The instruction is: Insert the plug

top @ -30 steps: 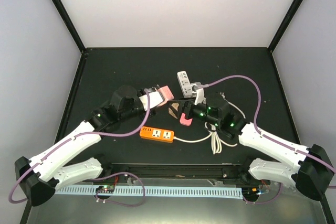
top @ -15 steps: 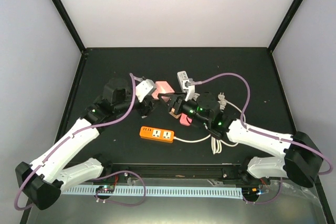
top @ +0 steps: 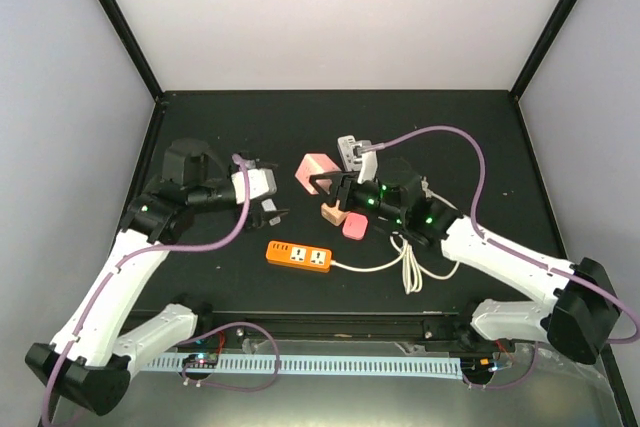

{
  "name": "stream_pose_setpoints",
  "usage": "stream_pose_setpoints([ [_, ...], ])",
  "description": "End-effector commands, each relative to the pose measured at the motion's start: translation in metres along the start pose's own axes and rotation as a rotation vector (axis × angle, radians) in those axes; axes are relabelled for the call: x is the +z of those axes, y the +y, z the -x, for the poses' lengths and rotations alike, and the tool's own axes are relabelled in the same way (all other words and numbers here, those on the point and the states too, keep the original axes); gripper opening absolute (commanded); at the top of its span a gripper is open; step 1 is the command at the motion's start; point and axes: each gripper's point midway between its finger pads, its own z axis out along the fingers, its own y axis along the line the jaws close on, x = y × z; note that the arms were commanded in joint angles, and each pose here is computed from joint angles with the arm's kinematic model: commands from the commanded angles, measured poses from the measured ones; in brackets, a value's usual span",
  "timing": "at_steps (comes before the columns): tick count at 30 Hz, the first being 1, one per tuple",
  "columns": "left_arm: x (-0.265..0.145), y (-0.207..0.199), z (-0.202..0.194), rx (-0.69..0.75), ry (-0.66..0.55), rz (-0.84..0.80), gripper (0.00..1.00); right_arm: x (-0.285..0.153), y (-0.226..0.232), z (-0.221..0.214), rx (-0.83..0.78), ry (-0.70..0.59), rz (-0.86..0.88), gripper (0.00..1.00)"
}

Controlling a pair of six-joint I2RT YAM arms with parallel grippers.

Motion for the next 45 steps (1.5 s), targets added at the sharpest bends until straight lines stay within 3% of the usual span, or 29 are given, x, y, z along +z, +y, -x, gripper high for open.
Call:
stream_pose_setpoints([
  [1, -0.012, -0.023, -0.013, 0.355, 0.017, -0.038, 0.99, -0.01, 0.001, -0.016, -0.063, 0.177, 0.008, 0.1],
  [5, -0.006, -0.023, -0.009, 0.475, -0.043, -0.002, 0.99, -0.008, 0.012, -0.034, -0.07, 0.322, 0.055, 0.1],
  [19, 0.047, -0.029, -0.03, 0.653, 0.001, 0.017, 0.98, 0.0, 0.017, -0.049, -0.019, 0.435, 0.085, 0.1],
  [23, 0.054, -0.016, -0.032, 0.65, 0.017, 0.076, 0.88, 0.004, 0.019, -0.051, -0.01, 0.45, 0.099, 0.11],
  [27, 0.057, -0.01, -0.033, 0.632, 0.017, 0.106, 0.72, 0.009, 0.017, -0.056, -0.007, 0.466, 0.098, 0.15],
  [29, 0.057, -0.01, -0.032, 0.62, 0.007, 0.109, 0.59, 0.012, 0.016, -0.058, -0.002, 0.469, 0.1, 0.21],
  [32, 0.058, -0.006, -0.029, 0.584, -0.004, 0.128, 0.39, 0.012, 0.011, -0.054, 0.004, 0.424, 0.075, 0.55],
  [34, 0.058, -0.002, -0.026, 0.55, -0.014, 0.147, 0.33, 0.012, 0.005, -0.047, -0.008, 0.364, 0.027, 0.78],
  [35, 0.058, -0.001, -0.024, 0.536, -0.019, 0.154, 0.31, 0.011, 0.002, -0.044, -0.014, 0.334, 0.003, 0.83],
  [41, 0.063, -0.003, -0.027, 0.503, -0.03, 0.138, 0.27, 0.015, -0.007, -0.043, -0.012, 0.286, -0.047, 0.93],
  [43, 0.063, -0.007, -0.03, 0.503, -0.023, 0.117, 0.27, 0.018, -0.008, -0.045, -0.008, 0.287, -0.043, 0.85],
  [45, 0.063, -0.012, -0.031, 0.496, -0.021, 0.095, 0.29, 0.021, -0.008, -0.045, -0.004, 0.284, -0.037, 0.71],
])
